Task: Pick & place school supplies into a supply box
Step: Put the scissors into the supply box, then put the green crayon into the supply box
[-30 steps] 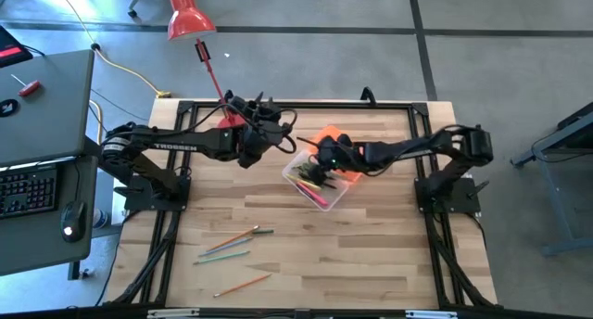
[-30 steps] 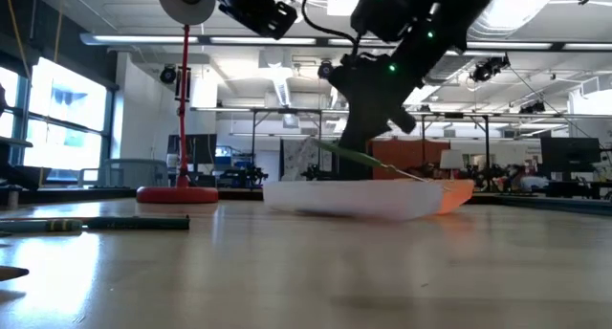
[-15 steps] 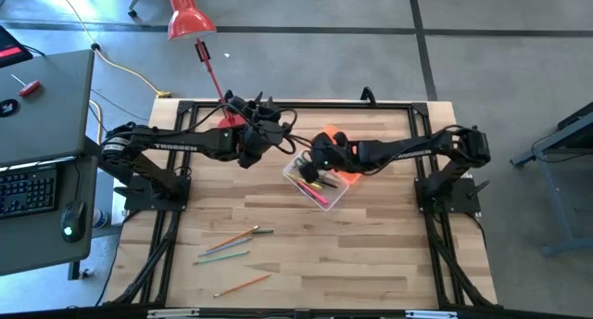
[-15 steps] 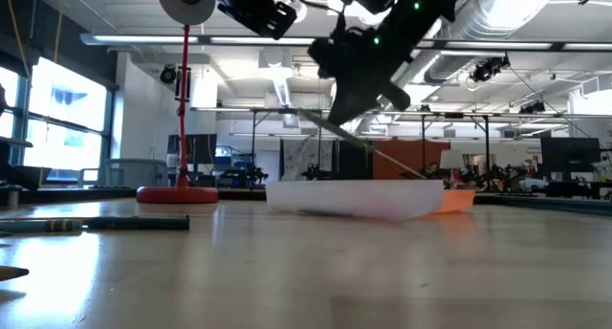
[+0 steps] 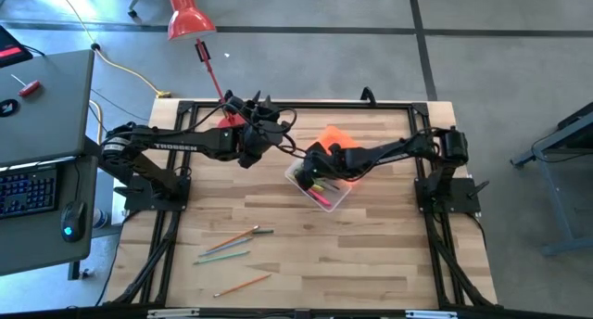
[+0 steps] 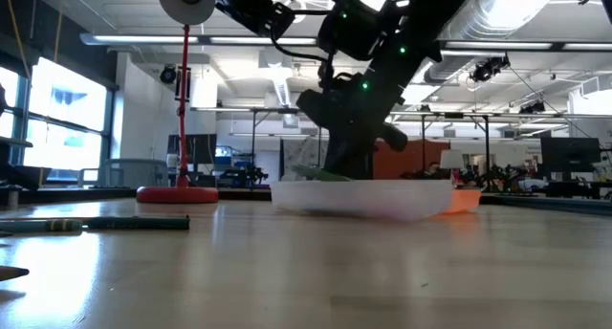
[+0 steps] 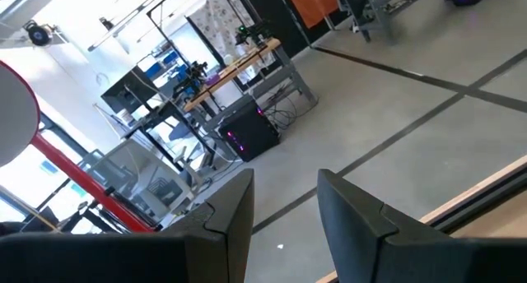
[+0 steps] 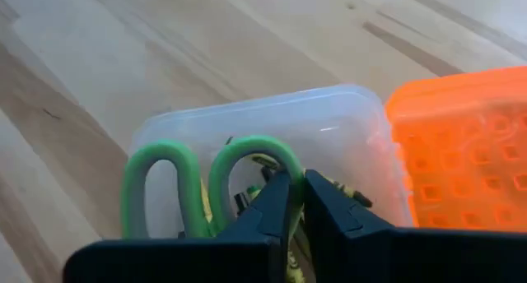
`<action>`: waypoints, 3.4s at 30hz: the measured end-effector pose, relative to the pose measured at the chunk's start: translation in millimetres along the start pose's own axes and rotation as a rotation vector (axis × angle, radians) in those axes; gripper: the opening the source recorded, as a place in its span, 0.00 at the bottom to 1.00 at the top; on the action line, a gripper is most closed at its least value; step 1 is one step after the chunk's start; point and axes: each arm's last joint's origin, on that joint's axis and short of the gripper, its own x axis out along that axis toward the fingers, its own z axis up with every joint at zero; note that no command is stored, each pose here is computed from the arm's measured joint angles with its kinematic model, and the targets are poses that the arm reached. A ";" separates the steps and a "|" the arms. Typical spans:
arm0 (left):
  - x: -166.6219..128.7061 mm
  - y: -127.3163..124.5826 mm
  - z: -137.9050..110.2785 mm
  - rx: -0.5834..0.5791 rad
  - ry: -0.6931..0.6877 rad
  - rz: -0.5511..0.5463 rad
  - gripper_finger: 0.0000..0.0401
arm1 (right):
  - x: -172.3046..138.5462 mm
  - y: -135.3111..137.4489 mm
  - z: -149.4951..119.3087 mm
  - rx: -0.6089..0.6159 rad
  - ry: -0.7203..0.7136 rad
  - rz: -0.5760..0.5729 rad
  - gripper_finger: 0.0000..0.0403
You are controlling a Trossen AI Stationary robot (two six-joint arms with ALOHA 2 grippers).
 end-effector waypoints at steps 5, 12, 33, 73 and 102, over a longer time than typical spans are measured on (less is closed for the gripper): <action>0.0 -0.1 0.0 0.001 0.000 -0.004 0.41 | 0.0 1.3 2.0 -0.065 -0.023 0.009 0.11; 0.0 -0.1 0.0 0.002 0.000 -0.003 0.41 | -6.4 2.2 6.7 -0.144 -0.041 0.023 0.19; -79.6 71.9 -31.3 0.149 -0.087 -0.192 0.41 | -150.6 11.9 11.9 -0.555 -0.275 0.023 0.22; -101.5 108.9 -55.6 -0.124 0.359 -0.805 0.41 | 13.2 152.9 -104.3 -0.957 -0.483 0.746 0.22; -101.4 109.0 -55.6 -0.146 0.366 -0.799 0.41 | 30.3 153.9 -103.0 -0.781 -0.284 0.581 0.22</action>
